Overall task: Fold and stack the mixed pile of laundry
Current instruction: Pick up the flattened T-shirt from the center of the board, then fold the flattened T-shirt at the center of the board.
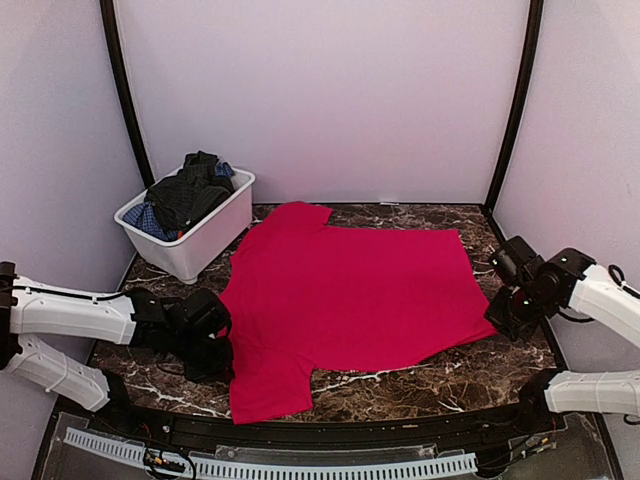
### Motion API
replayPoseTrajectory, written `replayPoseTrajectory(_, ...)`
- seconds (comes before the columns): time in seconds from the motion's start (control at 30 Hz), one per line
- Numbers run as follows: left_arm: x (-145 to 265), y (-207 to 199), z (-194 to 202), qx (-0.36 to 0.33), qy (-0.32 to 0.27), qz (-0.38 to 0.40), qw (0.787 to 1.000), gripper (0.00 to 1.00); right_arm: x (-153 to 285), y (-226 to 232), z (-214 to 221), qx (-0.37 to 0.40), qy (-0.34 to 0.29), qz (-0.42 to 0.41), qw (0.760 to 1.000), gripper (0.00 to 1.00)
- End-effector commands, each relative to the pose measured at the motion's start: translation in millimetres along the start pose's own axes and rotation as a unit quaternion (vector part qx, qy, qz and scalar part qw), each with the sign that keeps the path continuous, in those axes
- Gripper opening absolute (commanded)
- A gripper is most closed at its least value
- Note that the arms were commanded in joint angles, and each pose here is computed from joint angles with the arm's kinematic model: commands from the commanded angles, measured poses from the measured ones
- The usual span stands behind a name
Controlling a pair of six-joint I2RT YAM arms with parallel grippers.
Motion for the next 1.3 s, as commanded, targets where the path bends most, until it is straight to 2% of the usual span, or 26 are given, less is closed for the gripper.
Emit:
replayPoseTrajectory(0.0, 23.3, -4.1, -1.9, -0.001, -0.024, 0.004, 1.0, 0.0, 1.9, -4.2, 1.2, -0.016, -0.009, 0.009, 1.0, 0.0)
replayPoseTrajectory(0.37, 54.7, -23.5, -12.8, -0.006, -0.049, 0.053, 0.997, 0.0, 11.5, -9.7, -3.5, -0.056, -0.036, 0.014, 0.998, 0.0)
replayPoseTrajectory(0.77, 79.6, -70.1, -54.9, -0.046, -0.083, 0.076, 0.993, 0.0, -2.5, -2.5, -11.5, -0.111, -0.038, 0.015, 0.993, 0.0)
replayPoseTrajectory(1.27, 91.8, -98.7, -103.5, -0.037, -0.106, 0.116, 0.987, 0.0, -13.8, -9.2, -44.3, -0.138, -0.08, 0.03, 0.987, 0.0)
Point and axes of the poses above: each gripper's point midway between its finger pads, its own x axis back along the fingers, its own y axis along the line the jaws close on, z = x × y, the point moved 10 cm from there along x, back along the fingers, and after that the axes turned 13 degrees about x, right-handed, at the moved point
